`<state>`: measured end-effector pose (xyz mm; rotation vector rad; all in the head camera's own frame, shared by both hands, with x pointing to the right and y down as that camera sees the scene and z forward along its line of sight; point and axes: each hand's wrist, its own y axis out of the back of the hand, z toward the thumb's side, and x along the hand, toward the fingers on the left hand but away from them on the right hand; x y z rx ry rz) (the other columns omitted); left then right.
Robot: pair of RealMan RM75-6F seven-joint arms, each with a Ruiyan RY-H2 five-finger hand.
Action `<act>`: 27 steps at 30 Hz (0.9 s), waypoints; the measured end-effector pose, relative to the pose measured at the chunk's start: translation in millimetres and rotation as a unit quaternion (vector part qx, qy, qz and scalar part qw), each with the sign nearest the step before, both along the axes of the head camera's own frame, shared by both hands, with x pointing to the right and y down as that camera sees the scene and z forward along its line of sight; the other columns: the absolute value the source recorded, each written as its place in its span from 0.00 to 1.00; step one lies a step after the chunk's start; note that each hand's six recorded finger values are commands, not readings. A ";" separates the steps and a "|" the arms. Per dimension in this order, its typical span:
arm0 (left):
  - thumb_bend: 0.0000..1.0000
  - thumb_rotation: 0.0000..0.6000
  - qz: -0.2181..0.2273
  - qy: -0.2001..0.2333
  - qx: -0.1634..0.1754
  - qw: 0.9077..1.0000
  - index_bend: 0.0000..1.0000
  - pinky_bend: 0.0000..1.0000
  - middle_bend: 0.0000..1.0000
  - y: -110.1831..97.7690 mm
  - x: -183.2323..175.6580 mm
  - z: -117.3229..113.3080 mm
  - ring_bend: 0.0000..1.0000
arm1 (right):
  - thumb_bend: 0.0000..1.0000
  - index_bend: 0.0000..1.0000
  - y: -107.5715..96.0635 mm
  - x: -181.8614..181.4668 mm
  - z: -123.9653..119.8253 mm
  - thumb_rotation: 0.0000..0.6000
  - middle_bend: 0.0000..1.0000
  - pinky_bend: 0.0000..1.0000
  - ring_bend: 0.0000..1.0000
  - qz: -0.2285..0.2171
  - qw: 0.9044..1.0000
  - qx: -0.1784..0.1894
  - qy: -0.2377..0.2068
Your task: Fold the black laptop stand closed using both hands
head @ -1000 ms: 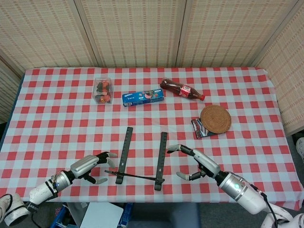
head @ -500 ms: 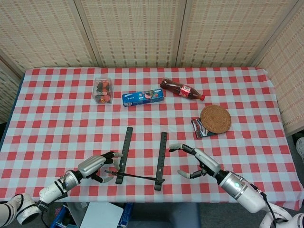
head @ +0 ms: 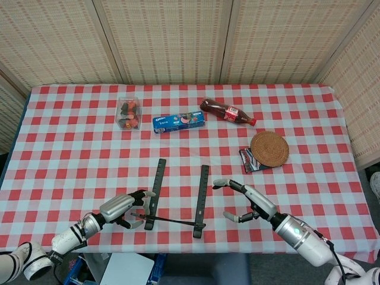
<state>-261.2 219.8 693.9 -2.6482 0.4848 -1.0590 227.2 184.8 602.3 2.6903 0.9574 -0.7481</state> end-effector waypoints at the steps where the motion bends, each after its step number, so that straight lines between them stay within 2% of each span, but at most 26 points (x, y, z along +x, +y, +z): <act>1: 0.38 1.00 0.000 0.000 0.000 1.000 0.44 0.23 0.12 0.0 0.3 0.0 0.07 | 0.29 0.17 0.0 0.1 0.1 1.00 0.20 0.08 0.08 0.000 1.000 0.000 0.000; 17: 0.43 1.00 0.000 -0.001 -0.003 1.000 0.53 0.23 0.12 1.6 0.3 0.0 0.08 | 0.29 0.17 1.3 2.4 3.5 1.00 0.20 0.08 0.08 -0.002 1.000 0.001 0.010; 27: 0.43 1.00 -0.004 -0.001 -0.011 1.000 0.54 0.23 0.12 9.7 -6.2 -7.2 0.08 | 0.29 0.17 7.7 3.9 8.8 1.00 0.20 0.08 0.08 -0.045 0.996 0.020 0.071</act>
